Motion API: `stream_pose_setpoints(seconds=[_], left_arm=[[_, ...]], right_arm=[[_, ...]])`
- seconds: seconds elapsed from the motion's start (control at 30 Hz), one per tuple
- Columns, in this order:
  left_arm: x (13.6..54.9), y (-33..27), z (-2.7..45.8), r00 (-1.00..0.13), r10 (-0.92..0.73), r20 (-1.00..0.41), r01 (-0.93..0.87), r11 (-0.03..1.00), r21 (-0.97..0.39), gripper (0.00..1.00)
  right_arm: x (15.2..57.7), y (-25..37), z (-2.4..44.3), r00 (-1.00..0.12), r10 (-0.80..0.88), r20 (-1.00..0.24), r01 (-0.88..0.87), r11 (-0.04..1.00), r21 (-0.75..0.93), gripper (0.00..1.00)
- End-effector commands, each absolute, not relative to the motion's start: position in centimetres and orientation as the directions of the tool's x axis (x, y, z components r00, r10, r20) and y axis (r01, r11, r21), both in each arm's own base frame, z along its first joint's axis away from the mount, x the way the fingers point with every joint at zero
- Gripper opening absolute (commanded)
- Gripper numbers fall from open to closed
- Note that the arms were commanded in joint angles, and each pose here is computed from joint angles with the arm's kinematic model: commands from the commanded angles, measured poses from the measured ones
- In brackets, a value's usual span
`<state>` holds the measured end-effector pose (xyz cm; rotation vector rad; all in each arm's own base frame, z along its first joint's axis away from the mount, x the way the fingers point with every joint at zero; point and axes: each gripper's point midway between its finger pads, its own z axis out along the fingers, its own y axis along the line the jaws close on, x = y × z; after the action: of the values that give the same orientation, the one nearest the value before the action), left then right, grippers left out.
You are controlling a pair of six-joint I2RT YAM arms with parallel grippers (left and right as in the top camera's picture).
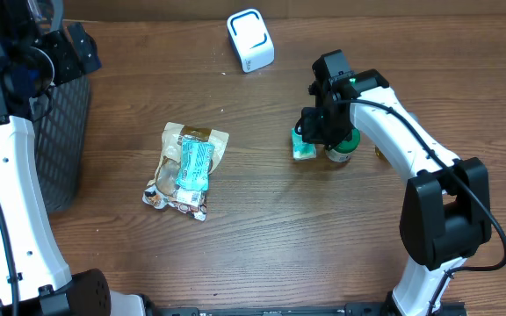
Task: Scan the item barcode
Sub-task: 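Carry the Kleenex pack right and lower it near the jar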
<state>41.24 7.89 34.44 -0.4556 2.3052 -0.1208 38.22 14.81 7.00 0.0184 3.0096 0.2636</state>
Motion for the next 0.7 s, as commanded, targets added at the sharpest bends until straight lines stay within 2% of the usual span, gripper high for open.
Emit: stream_pose_setpoints(seconds=[0.0, 0.33, 0.5, 0.53, 0.57, 0.63, 0.67], left_arm=[[41.4, 7.8, 35.3, -0.631, -0.34, -0.698, -0.266, 0.939, -0.218, 1.0], [41.4, 7.8, 35.3, -0.631, -0.34, -0.697, -0.266, 0.939, -0.218, 1.0], [41.4, 7.8, 35.3, -0.631, -0.341, -0.697, -0.266, 0.939, -0.218, 1.0], [41.4, 7.8, 35.3, -0.631, -0.34, -0.698, -0.266, 0.939, -0.218, 1.0], [41.4, 7.8, 35.3, -0.631, -0.341, -0.697, -0.266, 0.939, -0.218, 1.0], [41.4, 7.8, 35.3, -0.631, -0.341, -0.697, -0.266, 0.939, -0.218, 1.0], [41.4, 7.8, 35.3, -0.631, -0.341, -0.697, -0.266, 0.939, -0.218, 1.0]], right_arm=[[38.5, 12.2, 5.7, -0.983, 0.11, -0.149, 0.106, 0.994, 0.032, 0.04], [36.1, 11.5, 5.0, -0.991, 0.117, -0.058, 0.118, 0.993, -0.001, 0.06], [34.5, 11.5, 5.0, -0.993, 0.117, 0.013, 0.117, 0.993, 0.001, 0.14], [34.4, 11.5, 5.0, -0.993, 0.117, 0.017, 0.117, 0.993, -0.001, 0.18], [34.4, 11.5, 5.0, -0.993, 0.117, 0.017, 0.117, 0.993, -0.001, 0.26], [34.5, 11.6, 5.0, -0.994, 0.112, 0.011, 0.112, 0.994, 0.003, 0.49], [34.7, 11.6, 5.2, -0.995, 0.105, 0.005, 0.105, 0.994, 0.007, 0.56]])
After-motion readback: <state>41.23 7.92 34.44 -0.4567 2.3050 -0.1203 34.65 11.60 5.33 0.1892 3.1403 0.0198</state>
